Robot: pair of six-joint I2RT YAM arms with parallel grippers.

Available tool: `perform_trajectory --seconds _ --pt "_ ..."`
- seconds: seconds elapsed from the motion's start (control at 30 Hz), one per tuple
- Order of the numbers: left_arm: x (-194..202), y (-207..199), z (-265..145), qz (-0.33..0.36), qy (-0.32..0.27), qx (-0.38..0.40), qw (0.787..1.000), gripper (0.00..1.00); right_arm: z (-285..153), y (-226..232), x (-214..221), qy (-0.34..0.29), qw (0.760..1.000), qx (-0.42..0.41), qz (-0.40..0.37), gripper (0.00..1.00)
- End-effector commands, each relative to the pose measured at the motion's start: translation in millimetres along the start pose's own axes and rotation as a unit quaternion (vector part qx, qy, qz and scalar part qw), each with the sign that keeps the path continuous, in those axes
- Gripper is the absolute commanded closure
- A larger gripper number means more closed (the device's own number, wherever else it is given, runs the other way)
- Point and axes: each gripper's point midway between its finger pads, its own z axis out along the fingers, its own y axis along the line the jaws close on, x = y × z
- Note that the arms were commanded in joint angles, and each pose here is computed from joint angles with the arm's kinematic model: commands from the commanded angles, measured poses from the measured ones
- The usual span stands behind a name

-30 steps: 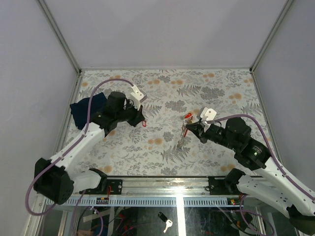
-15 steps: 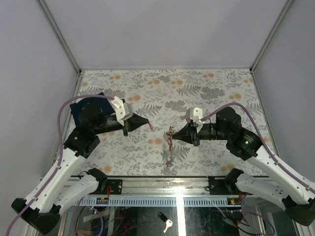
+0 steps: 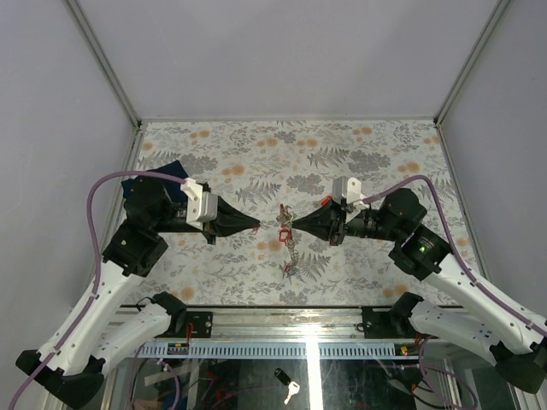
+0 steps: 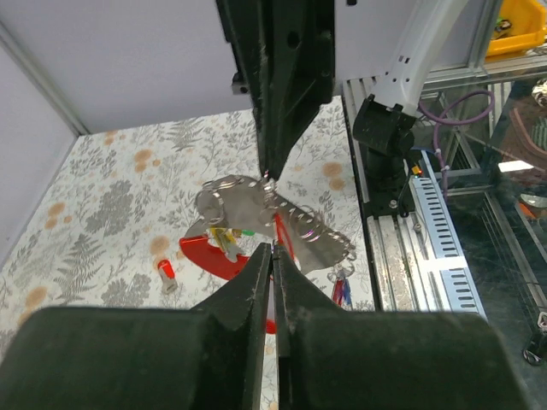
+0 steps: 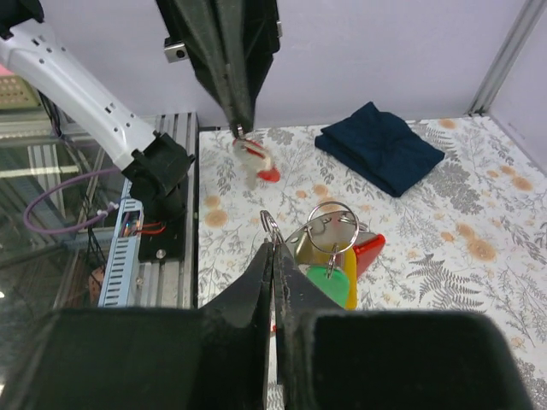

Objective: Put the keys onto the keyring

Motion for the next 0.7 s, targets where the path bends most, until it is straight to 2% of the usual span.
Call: perform_trajectory --seconds 0.0,0.3,0.67 --pt "-31.7 -11.0 2.8 0.05 -0.033 0.039 0.997 1.0 -1.6 -9.8 -49.8 -0.085 0.995 0.03 -0.037 1.0" --pt "-36.7 -15.3 19.4 0.073 -0.038 0.047 0.995 1.0 -0.2 -12.5 -51.6 -0.087 0.994 0.03 -0.063 1.0" --pt "-28.3 -7.9 39.9 0.09 -0.02 0.036 0.995 1.0 -0.7 8.9 -47.6 -0.089 0.99 -0.034 -0.107 1.0"
